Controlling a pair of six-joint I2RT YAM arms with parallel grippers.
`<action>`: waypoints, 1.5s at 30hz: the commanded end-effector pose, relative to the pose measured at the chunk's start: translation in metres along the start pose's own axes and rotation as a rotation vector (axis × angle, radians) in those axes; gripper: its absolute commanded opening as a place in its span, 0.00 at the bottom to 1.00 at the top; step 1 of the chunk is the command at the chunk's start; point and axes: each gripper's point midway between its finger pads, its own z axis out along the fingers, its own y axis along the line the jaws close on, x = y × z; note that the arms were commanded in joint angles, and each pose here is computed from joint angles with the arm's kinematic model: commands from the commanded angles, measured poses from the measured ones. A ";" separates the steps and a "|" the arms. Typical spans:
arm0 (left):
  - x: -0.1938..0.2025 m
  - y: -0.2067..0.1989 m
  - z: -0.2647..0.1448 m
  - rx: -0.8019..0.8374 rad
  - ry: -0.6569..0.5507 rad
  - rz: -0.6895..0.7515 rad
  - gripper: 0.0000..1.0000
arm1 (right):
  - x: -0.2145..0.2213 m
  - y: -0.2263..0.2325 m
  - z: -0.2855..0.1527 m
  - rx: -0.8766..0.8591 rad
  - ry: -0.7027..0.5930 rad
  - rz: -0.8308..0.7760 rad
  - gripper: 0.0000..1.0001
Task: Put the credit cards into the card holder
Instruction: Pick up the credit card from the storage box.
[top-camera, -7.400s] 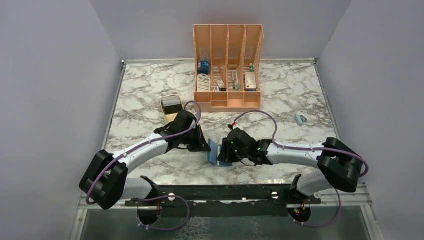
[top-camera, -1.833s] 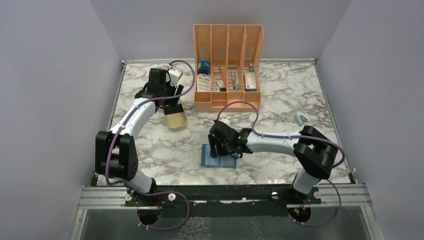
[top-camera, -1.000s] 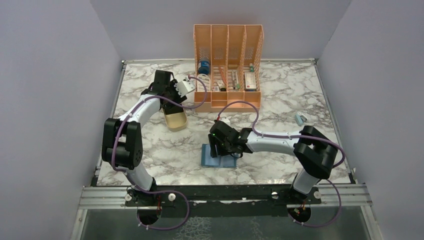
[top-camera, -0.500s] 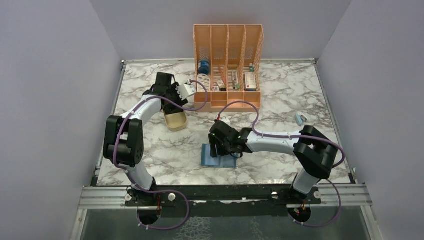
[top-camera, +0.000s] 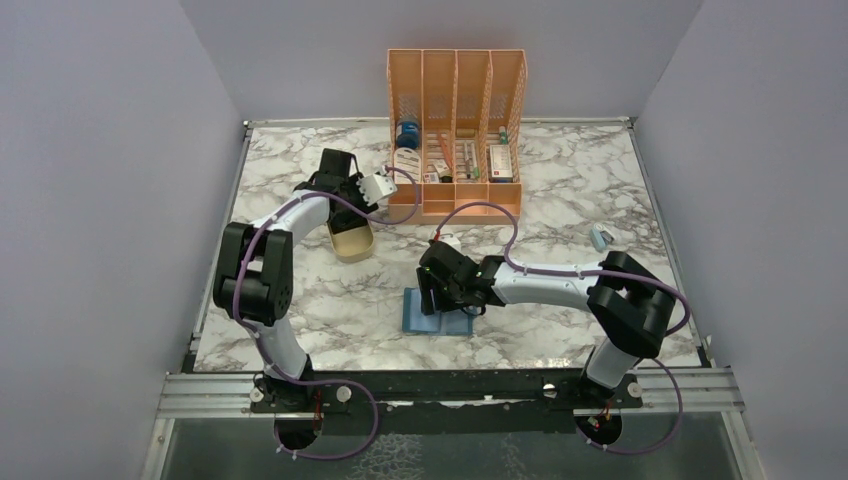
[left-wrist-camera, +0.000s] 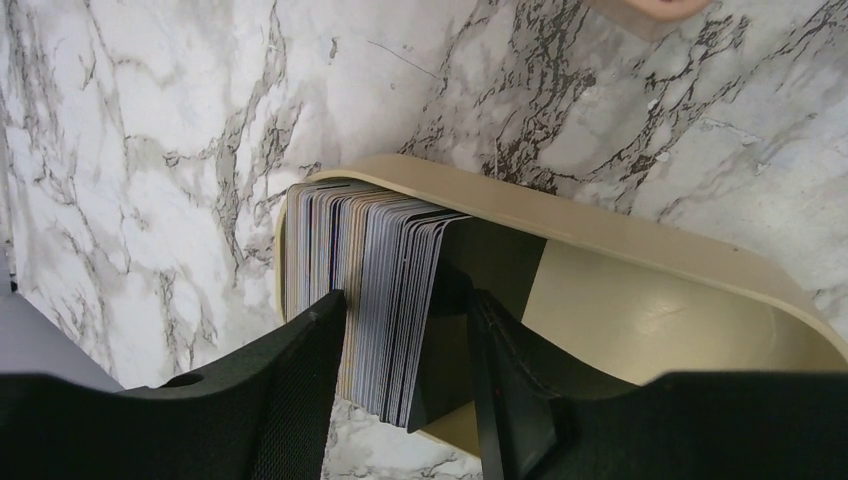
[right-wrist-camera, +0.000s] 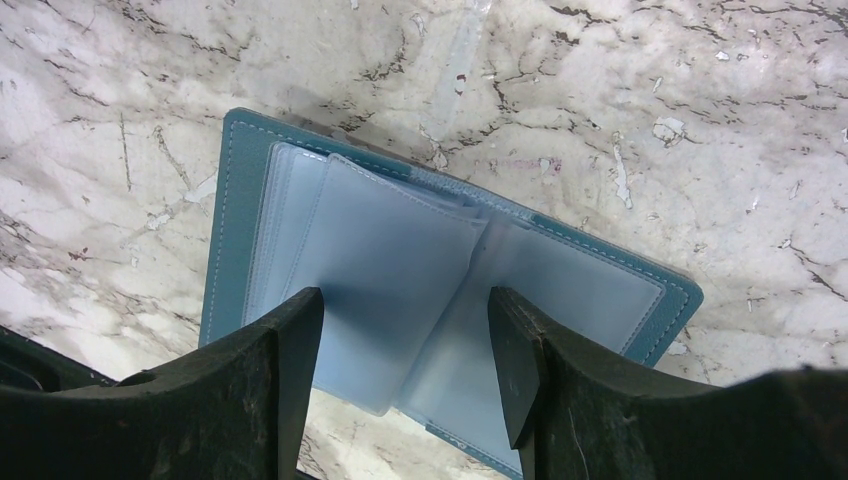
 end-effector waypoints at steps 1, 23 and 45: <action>0.009 0.009 0.011 -0.051 0.059 0.019 0.46 | 0.007 -0.007 -0.002 0.037 0.023 -0.009 0.62; -0.002 0.011 0.000 -0.113 0.073 0.051 0.19 | 0.010 -0.008 -0.010 0.023 0.017 0.009 0.62; -0.029 0.010 -0.037 -0.055 0.014 -0.092 0.00 | 0.011 0.008 -0.017 -0.078 0.019 0.036 0.62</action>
